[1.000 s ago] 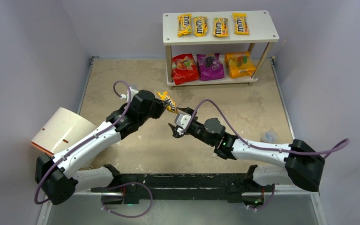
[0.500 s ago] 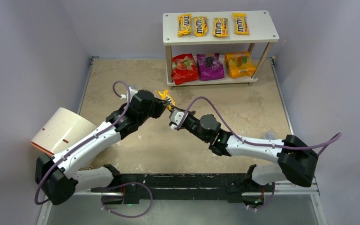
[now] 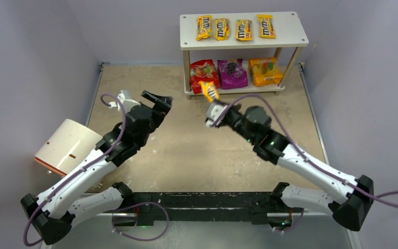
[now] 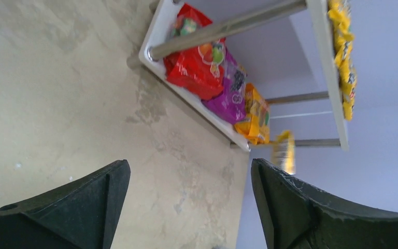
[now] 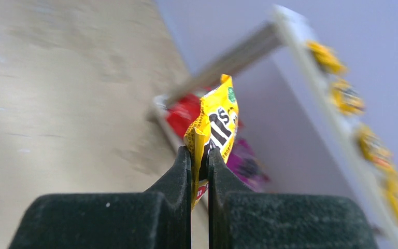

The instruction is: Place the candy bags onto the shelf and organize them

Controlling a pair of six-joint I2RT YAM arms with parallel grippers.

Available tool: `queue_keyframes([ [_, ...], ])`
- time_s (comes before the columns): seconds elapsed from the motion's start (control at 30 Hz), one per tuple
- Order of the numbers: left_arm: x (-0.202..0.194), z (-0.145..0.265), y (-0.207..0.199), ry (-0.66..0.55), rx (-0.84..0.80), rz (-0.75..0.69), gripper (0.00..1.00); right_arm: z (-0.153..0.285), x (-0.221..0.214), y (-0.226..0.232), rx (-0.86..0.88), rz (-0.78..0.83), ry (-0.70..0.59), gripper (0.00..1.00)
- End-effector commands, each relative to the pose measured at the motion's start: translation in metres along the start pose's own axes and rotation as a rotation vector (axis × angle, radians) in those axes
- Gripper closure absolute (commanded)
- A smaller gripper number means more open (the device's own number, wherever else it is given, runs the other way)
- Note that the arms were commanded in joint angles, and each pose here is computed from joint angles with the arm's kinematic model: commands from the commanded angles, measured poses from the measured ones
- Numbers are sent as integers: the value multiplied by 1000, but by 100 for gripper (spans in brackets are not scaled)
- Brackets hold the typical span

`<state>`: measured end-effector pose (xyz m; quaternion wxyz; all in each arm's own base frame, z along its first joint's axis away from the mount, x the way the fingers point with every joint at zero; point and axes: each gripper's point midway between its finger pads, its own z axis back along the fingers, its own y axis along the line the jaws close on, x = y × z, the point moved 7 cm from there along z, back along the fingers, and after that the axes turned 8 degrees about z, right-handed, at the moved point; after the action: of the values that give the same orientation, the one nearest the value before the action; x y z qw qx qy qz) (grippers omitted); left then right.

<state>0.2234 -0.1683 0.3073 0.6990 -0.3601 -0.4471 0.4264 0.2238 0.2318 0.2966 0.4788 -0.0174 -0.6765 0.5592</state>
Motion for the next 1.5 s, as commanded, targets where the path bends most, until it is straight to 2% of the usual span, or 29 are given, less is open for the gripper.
queue_keyframes([
  [0.0,30,6,11,-201,-20,-157,8,42,9,-100,-69,122,55,100],
  [0.1,35,5,25,-249,7,-223,7,60,18,-153,-142,239,85,100],
  [0.2,36,1,33,-276,45,-279,5,67,3,-198,-181,307,209,100],
  [0.33,38,-3,36,-298,96,-350,4,75,-51,-254,-182,288,373,100],
  [0.67,55,0,49,-425,220,-433,1,69,-143,-342,-172,314,474,100],
  [0.87,72,13,59,-533,259,-400,0,64,-177,-352,-169,352,549,100],
  [1.03,82,21,61,-599,256,-362,0,55,-193,-348,-130,370,550,99],
  [1.33,86,25,67,-634,273,-354,0,45,-205,-345,-62,418,493,97],
  [1.47,86,24,67,-637,275,-353,0,47,-211,-344,-61,420,529,96],
])
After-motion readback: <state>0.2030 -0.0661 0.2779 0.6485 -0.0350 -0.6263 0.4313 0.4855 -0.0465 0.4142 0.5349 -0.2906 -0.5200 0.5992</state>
